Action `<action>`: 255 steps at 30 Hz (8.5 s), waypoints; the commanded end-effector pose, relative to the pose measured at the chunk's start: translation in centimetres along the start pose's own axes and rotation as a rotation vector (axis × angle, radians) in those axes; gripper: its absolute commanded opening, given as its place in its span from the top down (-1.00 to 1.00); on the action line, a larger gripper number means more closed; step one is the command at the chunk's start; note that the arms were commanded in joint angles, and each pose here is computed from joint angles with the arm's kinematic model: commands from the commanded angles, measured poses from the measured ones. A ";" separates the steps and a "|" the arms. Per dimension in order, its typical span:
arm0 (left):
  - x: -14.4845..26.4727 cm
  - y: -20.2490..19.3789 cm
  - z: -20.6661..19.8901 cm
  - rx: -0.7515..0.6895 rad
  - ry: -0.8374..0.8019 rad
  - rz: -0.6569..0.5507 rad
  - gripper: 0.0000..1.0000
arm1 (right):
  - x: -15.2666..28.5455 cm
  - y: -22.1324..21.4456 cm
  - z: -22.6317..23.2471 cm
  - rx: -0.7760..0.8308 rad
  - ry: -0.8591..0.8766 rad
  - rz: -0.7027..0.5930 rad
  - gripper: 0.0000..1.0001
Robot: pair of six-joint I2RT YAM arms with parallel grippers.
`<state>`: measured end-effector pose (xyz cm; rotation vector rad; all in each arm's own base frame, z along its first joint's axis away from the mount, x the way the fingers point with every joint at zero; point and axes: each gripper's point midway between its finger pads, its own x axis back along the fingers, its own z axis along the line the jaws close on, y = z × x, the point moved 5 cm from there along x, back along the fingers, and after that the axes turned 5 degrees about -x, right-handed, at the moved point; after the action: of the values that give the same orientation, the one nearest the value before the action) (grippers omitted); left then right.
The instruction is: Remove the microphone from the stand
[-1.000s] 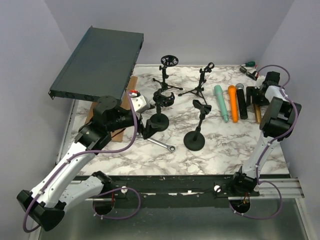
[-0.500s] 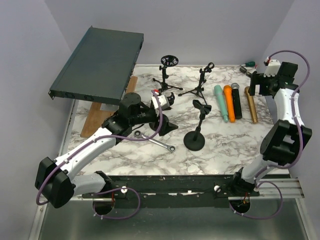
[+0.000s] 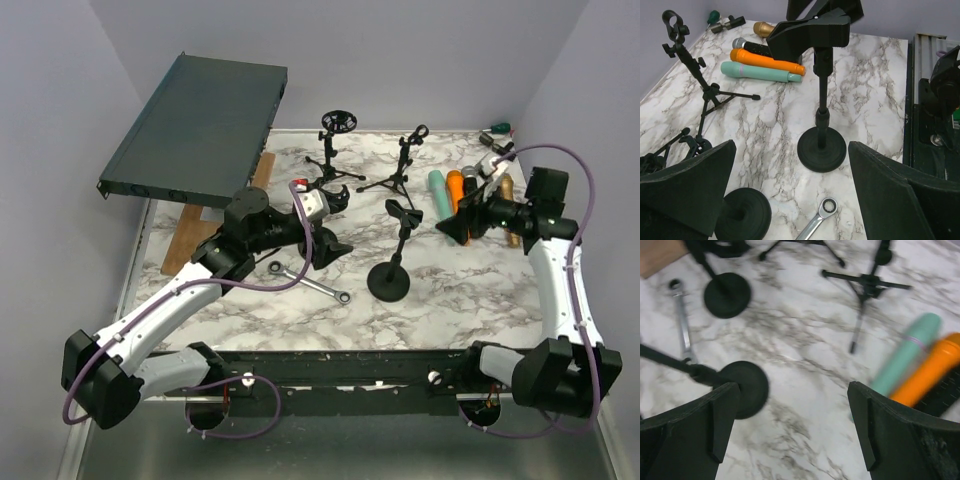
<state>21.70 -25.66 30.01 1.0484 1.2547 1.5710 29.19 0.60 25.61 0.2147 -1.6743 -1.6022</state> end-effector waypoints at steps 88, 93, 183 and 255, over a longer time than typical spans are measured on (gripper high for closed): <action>-7.6 5.1 -2.8 0.215 -0.205 0.004 1.00 | 0.5 11.6 16.4 -0.177 0.496 -0.311 -0.54; -8.1 5.2 -2.2 0.243 -0.174 0.030 1.00 | -0.6 9.9 16.2 -0.229 0.508 -0.277 -0.44; -3.3 8.3 -6.0 0.248 -0.558 -0.091 1.00 | 0.6 13.5 19.0 0.087 0.701 -0.327 -0.36; -6.0 5.5 -0.7 0.026 0.050 0.096 -0.90 | -3.7 11.0 9.3 0.060 -0.027 -0.407 0.99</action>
<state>21.89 -33.40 34.05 1.1855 1.2974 1.6162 28.03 12.90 34.54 0.5259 -1.6018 -1.8537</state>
